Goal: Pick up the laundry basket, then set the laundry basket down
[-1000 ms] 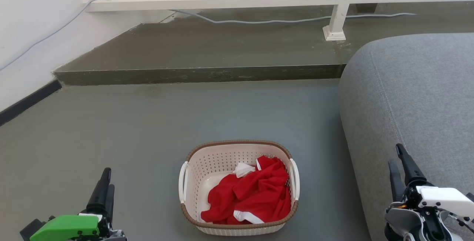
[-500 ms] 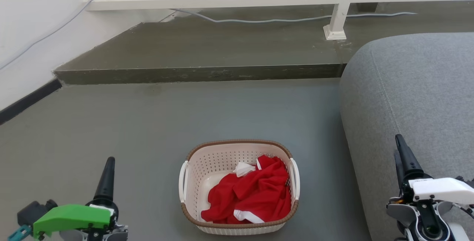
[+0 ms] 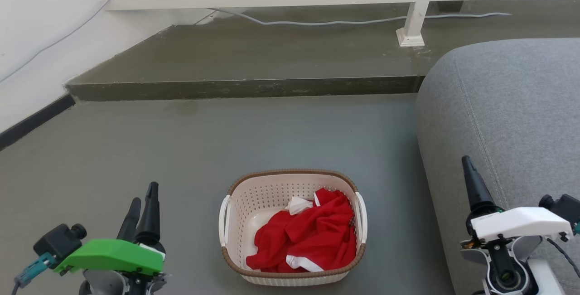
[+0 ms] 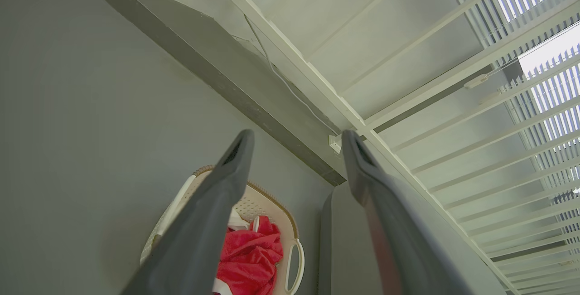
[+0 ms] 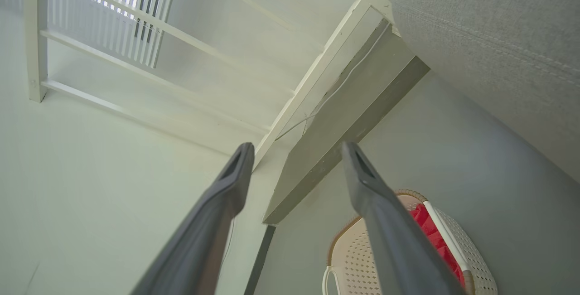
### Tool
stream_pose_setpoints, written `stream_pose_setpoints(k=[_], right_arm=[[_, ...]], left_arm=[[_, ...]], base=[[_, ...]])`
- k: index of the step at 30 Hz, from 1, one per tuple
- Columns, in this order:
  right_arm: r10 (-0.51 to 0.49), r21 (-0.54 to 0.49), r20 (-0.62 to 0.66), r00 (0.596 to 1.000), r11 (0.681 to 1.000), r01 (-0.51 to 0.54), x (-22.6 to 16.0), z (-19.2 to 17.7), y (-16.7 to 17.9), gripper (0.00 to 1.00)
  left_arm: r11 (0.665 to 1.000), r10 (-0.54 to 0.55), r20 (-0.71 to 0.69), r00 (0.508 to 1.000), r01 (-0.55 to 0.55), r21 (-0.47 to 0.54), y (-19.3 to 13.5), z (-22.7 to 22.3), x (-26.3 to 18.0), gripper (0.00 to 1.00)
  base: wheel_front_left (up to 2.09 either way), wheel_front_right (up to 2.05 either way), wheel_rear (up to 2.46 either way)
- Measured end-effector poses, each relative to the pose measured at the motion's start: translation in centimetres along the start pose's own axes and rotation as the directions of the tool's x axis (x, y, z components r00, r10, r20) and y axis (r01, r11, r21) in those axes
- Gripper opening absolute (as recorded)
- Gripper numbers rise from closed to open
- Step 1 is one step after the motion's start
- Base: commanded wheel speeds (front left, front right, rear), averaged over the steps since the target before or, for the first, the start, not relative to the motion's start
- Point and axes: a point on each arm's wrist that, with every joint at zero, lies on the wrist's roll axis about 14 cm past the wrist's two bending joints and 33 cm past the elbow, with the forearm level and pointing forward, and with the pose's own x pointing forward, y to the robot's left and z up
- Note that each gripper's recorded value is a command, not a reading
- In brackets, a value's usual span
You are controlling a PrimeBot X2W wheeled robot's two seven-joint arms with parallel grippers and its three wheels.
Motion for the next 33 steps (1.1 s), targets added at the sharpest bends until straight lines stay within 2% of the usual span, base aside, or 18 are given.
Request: stream_pose_setpoints(k=[7,14,25,33], right_arm=[[0.018,-0.123,-0.004,1.000,0.992,-0.018,0.1,-0.4,0.8,1.00],[0.033,-0.227,0.002,0.999,0.973,-0.032,0.1,-0.6,1.6,1.00],[0.079,-0.382,0.020,0.997,0.922,-0.066,-0.1,-0.9,3.0,1.00],[0.125,-0.483,0.040,0.991,0.871,-0.090,-0.2,-0.9,4.4,1.00]], left_arm=[[0.991,-0.013,-0.003,1.000,0.013,0.136,-0.8,-0.5,0.1,1.00],[0.966,-0.039,0.005,0.999,0.036,0.255,-1.8,-0.6,0.2,1.00],[0.902,-0.091,0.034,0.995,0.068,0.426,-3.6,-0.4,0.2,1.00],[0.838,-0.144,0.054,0.988,0.093,0.537,-5.0,-0.4,0.1,1.00]], base=[[0.00,0.00,0.00],[0.00,0.00,0.00],[0.00,0.00,0.00],[0.00,0.00,0.00]])
